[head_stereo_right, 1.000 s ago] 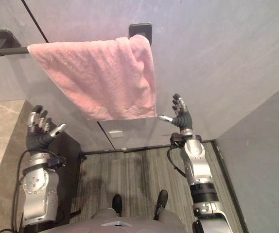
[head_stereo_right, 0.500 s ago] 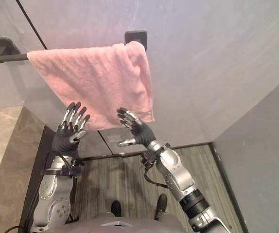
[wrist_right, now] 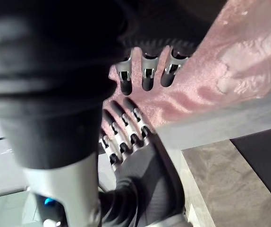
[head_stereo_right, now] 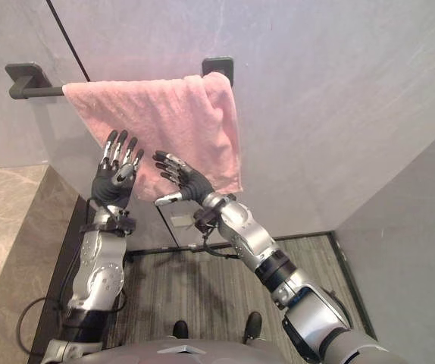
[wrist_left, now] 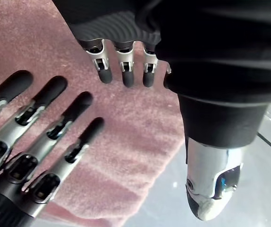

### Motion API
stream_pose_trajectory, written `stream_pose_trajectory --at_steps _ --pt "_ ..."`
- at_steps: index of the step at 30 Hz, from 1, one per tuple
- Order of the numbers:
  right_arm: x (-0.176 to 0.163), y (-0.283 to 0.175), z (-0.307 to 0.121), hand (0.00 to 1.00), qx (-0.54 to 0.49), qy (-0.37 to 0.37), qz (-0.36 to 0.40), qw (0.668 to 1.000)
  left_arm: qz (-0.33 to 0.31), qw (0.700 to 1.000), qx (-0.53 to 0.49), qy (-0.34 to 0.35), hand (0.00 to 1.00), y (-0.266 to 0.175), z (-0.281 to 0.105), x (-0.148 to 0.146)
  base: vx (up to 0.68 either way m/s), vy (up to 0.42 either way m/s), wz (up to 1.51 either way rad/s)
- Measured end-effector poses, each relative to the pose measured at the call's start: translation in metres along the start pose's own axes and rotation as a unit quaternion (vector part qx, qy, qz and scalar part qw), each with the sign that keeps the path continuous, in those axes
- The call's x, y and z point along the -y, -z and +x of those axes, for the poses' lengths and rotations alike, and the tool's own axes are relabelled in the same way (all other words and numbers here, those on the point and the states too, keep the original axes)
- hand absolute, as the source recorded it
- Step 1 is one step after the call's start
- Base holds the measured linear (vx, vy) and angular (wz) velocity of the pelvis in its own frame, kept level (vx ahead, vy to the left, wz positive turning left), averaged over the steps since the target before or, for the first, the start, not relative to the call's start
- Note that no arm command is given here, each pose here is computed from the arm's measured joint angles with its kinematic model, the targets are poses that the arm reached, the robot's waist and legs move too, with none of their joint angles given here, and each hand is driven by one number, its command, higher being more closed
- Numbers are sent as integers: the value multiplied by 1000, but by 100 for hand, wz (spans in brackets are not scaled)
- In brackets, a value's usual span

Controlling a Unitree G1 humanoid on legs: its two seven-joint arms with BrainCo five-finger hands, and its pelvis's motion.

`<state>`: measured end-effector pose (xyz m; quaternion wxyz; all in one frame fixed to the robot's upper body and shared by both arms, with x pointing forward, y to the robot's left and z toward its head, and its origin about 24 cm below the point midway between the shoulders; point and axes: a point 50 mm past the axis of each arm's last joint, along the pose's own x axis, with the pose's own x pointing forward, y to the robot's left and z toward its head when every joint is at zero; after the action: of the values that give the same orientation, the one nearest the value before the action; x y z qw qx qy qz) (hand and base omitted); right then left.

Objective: Organize washtable

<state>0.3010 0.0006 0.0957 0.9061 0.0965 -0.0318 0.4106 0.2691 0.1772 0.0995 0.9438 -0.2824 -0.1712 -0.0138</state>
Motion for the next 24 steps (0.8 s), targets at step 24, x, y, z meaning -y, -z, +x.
stream_pose_trajectory --at_steps 24 --pt "20 -46 46 0 31 91 14 995 -96 972 53 -208 0 -34 73 -73 -11 -6 -3"
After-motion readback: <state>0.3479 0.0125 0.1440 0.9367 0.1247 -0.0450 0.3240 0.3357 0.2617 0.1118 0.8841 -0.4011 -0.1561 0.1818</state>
